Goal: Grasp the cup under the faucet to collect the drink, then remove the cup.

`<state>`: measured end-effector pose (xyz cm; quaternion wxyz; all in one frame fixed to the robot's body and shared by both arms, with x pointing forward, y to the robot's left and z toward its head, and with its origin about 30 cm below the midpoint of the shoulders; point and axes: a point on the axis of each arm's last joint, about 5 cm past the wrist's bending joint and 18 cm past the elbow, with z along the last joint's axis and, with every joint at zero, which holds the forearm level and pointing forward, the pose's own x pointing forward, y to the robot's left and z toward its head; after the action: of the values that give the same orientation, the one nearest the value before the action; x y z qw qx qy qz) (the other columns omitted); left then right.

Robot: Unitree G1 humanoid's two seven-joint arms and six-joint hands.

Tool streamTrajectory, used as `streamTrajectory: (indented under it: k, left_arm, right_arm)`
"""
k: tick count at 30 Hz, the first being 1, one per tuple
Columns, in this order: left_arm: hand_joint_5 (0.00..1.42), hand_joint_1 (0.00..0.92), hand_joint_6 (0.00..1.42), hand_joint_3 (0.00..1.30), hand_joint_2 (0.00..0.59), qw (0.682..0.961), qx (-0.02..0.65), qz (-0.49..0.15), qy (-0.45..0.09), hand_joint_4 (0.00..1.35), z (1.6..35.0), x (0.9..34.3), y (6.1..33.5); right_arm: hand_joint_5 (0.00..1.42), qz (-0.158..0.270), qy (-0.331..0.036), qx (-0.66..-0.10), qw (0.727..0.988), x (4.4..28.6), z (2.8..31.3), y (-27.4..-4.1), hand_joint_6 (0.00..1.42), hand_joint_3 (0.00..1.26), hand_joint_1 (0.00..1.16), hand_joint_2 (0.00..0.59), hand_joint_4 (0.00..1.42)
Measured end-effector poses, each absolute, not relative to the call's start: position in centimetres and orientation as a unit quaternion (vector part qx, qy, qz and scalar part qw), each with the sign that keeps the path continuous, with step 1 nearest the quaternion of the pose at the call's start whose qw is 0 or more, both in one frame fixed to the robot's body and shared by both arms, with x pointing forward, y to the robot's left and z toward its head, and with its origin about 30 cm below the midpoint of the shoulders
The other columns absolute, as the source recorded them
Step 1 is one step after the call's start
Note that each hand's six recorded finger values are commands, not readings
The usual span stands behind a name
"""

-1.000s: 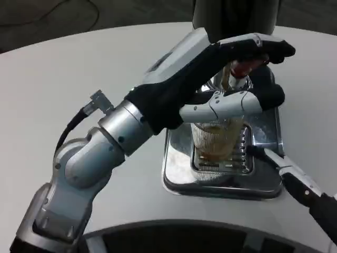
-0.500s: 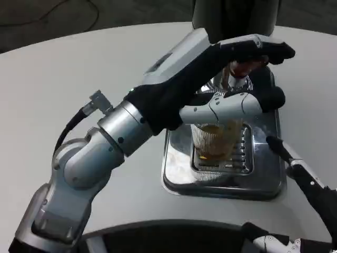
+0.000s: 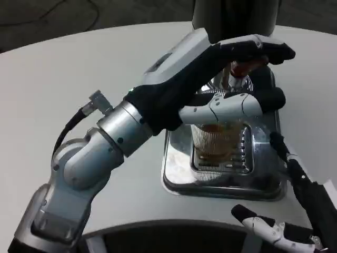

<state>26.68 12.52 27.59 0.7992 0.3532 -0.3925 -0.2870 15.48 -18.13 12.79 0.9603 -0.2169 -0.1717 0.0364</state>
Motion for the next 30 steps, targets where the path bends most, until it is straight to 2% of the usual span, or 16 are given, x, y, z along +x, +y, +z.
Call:
streamTrajectory:
  k: [13, 17, 30]
  left_arm:
    - [0.3, 0.0, 0.18, 0.34, 0.091, 0.798, 0.356, -0.286, -0.393, 0.31, 27.6, 26.7, 12.6]
    - [0.3, 0.0, 0.18, 0.34, 0.091, 0.797, 0.356, -0.286, -0.394, 0.31, 27.6, 26.7, 12.6]
    - [0.31, 0.0, 0.18, 0.34, 0.091, 0.797, 0.357, -0.283, -0.397, 0.31, 27.6, 26.7, 12.6]
  right_arm:
    - [0.0, -0.008, -0.202, -0.178, 0.963, 19.1, 12.7, -15.8, 0.09, 0.01, 0.84, 0.19, 0.01]
    - [0.01, -0.02, -0.199, -0.154, 0.968, 20.1, 12.2, -14.7, 0.09, 0.01, 0.84, 0.187, 0.01]
    - [0.01, -0.029, -0.213, -0.131, 0.968, 23.1, 12.4, -12.5, 0.1, 0.0, 0.84, 0.192, 0.0]
